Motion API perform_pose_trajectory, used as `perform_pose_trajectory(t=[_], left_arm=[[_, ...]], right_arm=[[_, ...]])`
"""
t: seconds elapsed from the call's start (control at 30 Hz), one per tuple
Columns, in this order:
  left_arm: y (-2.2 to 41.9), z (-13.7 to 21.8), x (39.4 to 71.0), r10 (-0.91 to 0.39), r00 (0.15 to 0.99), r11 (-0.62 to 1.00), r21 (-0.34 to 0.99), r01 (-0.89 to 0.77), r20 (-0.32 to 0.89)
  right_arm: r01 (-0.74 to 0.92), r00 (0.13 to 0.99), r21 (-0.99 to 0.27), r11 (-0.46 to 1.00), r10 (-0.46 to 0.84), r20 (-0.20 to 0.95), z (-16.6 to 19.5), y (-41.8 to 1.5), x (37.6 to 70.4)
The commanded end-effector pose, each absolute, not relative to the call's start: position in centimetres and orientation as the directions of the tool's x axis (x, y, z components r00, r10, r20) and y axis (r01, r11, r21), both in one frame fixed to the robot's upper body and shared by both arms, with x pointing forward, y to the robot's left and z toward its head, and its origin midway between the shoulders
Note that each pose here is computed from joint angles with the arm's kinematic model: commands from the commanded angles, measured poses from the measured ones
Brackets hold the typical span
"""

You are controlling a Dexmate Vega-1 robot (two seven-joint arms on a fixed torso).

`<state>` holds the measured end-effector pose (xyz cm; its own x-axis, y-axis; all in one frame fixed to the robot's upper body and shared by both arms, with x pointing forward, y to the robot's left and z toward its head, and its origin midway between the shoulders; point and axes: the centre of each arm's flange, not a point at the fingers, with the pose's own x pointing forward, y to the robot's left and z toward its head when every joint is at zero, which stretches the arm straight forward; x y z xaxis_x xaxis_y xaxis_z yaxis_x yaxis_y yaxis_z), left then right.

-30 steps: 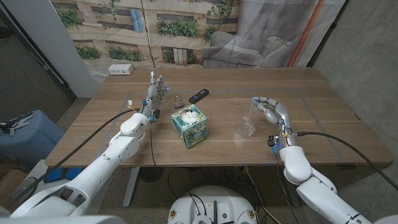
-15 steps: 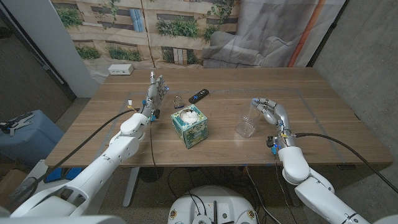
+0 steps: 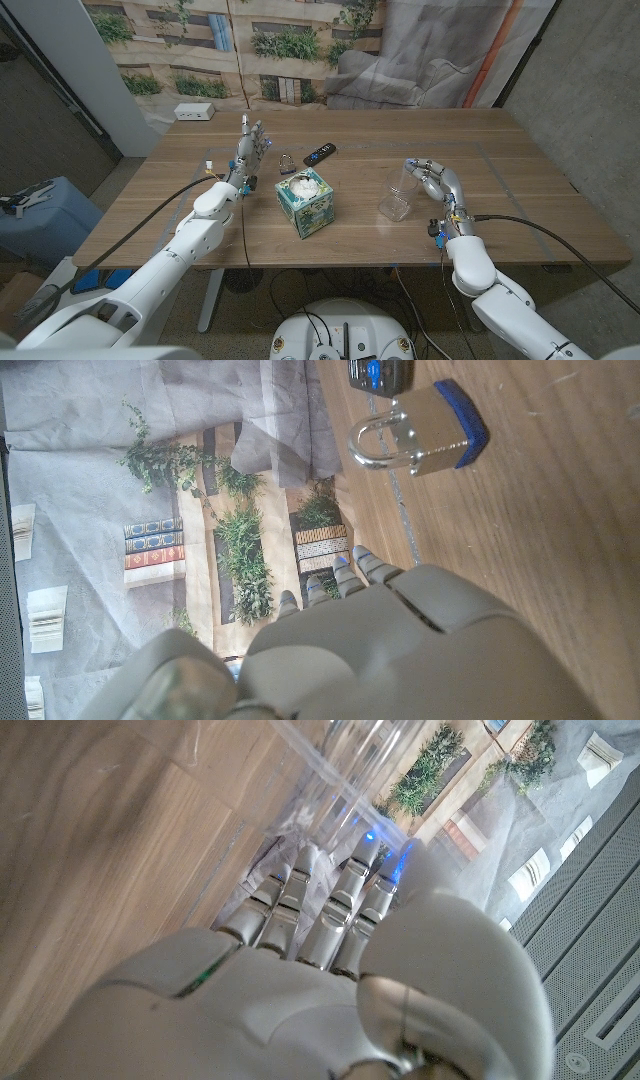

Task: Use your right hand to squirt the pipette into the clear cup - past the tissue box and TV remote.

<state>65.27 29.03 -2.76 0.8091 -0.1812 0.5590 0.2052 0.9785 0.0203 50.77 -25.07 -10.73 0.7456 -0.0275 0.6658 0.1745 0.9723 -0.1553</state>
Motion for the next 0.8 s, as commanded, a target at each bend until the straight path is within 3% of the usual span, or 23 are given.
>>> perform_pose_trajectory(t=[0.03,0.8], left_arm=[[29.03,-2.76,65.27,-0.181,0.809,0.979,0.02,0.205,0.559],[29.04,-2.76,65.27,-0.181,0.809,0.979,0.02,0.205,0.559]], right_arm=[[0.183,0.74,-0.137,0.974,-0.045,0.671,-10.79,-25.21,50.69],[0.2,0.735,-0.104,0.974,-0.08,0.674,-11.4,-25.48,50.24]])
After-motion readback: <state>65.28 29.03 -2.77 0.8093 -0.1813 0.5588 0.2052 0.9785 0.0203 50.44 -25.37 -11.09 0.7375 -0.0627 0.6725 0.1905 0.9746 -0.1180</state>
